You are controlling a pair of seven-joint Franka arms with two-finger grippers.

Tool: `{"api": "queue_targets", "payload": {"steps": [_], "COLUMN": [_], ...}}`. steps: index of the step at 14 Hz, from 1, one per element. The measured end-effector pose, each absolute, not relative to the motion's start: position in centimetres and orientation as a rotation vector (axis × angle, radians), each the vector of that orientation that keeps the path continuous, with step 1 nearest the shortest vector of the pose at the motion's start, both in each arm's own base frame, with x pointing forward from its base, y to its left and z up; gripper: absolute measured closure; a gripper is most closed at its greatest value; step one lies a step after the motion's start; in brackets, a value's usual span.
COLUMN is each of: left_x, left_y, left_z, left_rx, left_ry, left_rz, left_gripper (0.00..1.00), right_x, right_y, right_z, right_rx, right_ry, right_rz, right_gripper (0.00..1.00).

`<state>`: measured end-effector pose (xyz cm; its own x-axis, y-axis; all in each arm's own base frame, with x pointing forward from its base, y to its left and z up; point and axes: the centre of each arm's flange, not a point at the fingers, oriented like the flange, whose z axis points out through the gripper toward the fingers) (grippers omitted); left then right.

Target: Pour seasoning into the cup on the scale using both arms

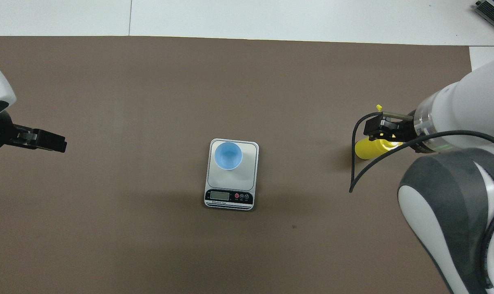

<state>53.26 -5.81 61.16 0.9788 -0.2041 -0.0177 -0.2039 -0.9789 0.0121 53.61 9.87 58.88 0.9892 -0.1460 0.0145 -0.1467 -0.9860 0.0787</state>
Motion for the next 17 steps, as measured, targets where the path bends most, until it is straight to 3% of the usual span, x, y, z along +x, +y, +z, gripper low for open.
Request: {"api": "queue_targets", "payload": {"steps": [17], "left_x": [53.3], "left_y": [-5.8], "left_z": [61.2], "left_rx": [3.115], "left_ry": [-0.321], "left_rz": [-0.030], "left_gripper": [0.00], "right_x": [53.7], "right_y": [7.5], "right_z": [59.4], "right_rx": [3.071], "right_ry": [-0.168], "right_rz": [0.026], "right_gripper": [0.00]}}
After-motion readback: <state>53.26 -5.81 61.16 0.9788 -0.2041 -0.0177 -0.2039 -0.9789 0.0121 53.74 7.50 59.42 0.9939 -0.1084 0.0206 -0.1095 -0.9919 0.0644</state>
